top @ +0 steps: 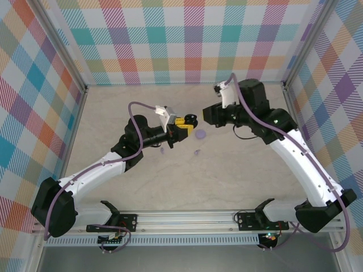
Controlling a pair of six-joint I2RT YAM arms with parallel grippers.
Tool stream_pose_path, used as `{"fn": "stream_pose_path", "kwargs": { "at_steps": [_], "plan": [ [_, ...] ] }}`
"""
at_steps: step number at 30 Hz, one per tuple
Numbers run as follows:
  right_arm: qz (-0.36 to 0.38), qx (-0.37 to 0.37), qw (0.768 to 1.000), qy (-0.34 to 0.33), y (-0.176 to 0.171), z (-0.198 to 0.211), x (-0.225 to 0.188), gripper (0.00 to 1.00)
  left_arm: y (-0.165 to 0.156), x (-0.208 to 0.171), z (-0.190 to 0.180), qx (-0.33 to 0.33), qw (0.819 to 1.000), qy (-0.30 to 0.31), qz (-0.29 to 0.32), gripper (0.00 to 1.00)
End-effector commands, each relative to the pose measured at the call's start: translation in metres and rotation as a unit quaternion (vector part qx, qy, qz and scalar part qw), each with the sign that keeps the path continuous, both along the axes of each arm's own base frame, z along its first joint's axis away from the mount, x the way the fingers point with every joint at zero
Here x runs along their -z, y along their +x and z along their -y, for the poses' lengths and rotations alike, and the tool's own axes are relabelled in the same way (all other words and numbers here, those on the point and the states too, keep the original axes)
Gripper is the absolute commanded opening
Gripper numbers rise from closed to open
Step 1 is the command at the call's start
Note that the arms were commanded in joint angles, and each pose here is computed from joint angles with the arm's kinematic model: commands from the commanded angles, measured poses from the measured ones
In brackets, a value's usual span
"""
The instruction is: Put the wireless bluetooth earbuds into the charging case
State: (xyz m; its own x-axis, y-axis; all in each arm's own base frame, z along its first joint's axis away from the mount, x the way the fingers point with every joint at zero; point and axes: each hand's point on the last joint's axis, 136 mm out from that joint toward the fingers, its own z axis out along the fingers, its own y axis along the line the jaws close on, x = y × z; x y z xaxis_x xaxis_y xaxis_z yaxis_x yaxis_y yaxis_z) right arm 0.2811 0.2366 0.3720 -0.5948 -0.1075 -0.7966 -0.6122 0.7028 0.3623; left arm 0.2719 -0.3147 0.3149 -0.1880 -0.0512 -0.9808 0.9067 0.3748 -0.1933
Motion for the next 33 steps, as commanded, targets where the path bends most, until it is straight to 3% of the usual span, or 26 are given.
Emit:
{"fn": "stream_pose_path", "kwargs": {
  "at_steps": [1,6,11,21,25,28,33],
  "plan": [
    [-0.051,-0.011,0.999,0.016,0.0,0.008,0.019,0.27,-0.015,-0.035,0.003,0.047,0.998,-0.022,0.046,0.0],
    [-0.084,-0.056,0.994,0.037,0.005,0.001,0.036,0.31,-0.037,-0.051,0.012,0.123,0.989,-0.04,0.065,0.0],
    [-0.099,-0.095,0.989,0.056,0.003,-0.011,0.042,0.31,-0.047,-0.058,0.018,0.158,0.984,-0.045,0.072,0.0],
    [-0.064,-0.159,0.98,0.104,-0.018,-0.021,0.017,0.29,-0.015,-0.03,0.028,0.109,0.994,-0.027,-0.005,0.0],
    [-0.066,-0.116,0.988,0.074,-0.01,-0.011,0.027,0.31,-0.007,-0.027,0.028,0.091,0.995,-0.031,-0.019,0.0],
    [-0.073,-0.017,0.997,0.013,0.013,0.013,0.048,0.36,0.013,-0.019,0.022,0.039,0.998,-0.021,-0.045,0.0],
    [-0.078,0.089,0.991,-0.067,0.03,0.049,0.071,0.37,0.074,0.02,-0.01,-0.102,0.98,0.003,-0.172,0.0]
  ]
}}
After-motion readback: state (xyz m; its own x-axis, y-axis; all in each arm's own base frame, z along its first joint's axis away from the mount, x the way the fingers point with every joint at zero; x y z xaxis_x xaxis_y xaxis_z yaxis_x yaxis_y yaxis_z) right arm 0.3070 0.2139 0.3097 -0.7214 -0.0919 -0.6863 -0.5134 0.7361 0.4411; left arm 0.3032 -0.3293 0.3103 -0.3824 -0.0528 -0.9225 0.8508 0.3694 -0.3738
